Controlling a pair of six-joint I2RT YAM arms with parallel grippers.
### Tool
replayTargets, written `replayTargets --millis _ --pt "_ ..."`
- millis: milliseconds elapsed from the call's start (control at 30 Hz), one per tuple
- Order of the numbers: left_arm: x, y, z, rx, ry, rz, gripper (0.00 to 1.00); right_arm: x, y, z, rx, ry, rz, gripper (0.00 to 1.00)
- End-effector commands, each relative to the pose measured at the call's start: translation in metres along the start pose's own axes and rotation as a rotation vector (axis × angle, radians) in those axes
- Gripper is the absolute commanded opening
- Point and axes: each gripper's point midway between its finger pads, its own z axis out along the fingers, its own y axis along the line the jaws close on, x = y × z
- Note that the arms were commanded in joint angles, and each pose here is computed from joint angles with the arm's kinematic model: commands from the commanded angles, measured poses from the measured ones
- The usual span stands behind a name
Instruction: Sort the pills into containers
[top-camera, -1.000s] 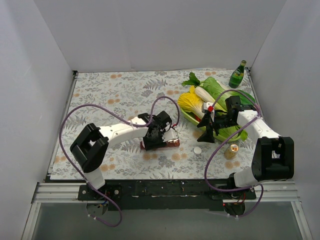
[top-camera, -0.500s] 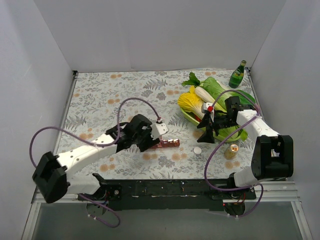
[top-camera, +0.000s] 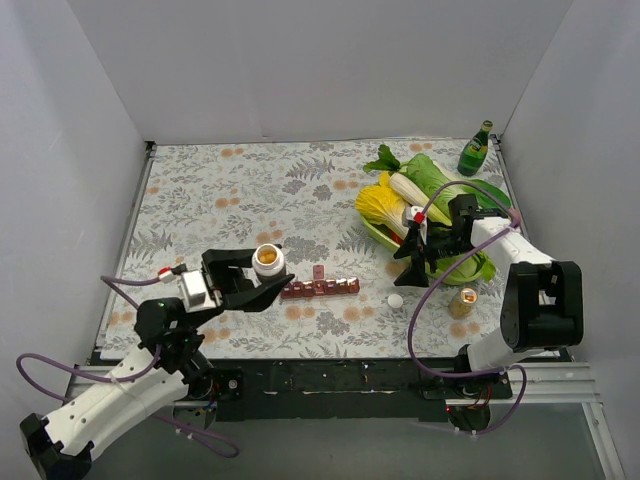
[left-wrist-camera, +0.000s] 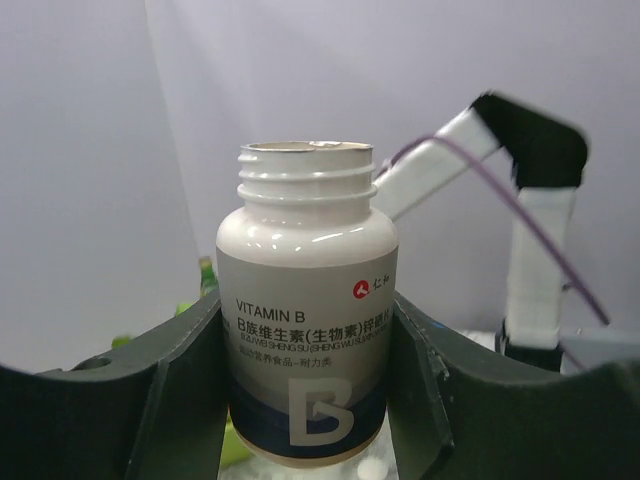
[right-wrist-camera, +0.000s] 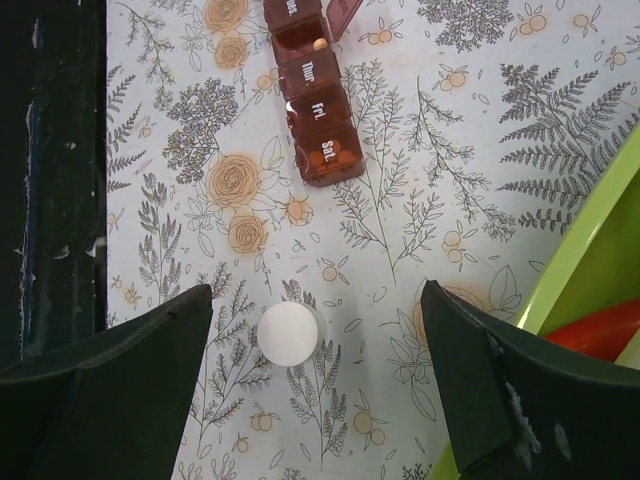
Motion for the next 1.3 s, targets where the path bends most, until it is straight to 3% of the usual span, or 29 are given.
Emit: replayTargets --millis 0,133,333,600,700,933,1267 --pt "-0.062 -0.017 -0.006 0.069 -0.27 -0.02 0.0 -0.008 -0.003 0.0 -0.009 -0.031 -0.014 0.93" --pt "-0.038 -0.011 -0.007 0.035 -0.173 -0.002 0.0 -0.006 -0.004 0.0 -0.009 -0.023 -0.01 0.93" --pt "0.045 0.008 -0.024 -0.049 0.205 0.047 0.0 -0.004 -0.004 0.0 -0.009 -0.021 -0.004 0.93" --pt "0.164 0.011 -0.056 0.015 0.652 0.021 0.0 -0.003 -0.005 0.0 -0.007 -0.014 -0.007 0.94" --pt "0.183 0.014 -0.066 0.033 0.707 0.007 0.0 -0.004 -0.004 0.0 -0.009 -0.017 -0.011 0.94" --pt "0.241 0.02 -0.103 0.071 0.968 -0.08 0.0 -0.005 -0.002 -0.001 -0.021 -0.017 -0.012 0.95" --pt "0.271 0.019 -0.125 0.086 1.17 -0.168 0.0 -0.01 0.0 -0.003 -0.016 -0.024 -0.038 0.95"
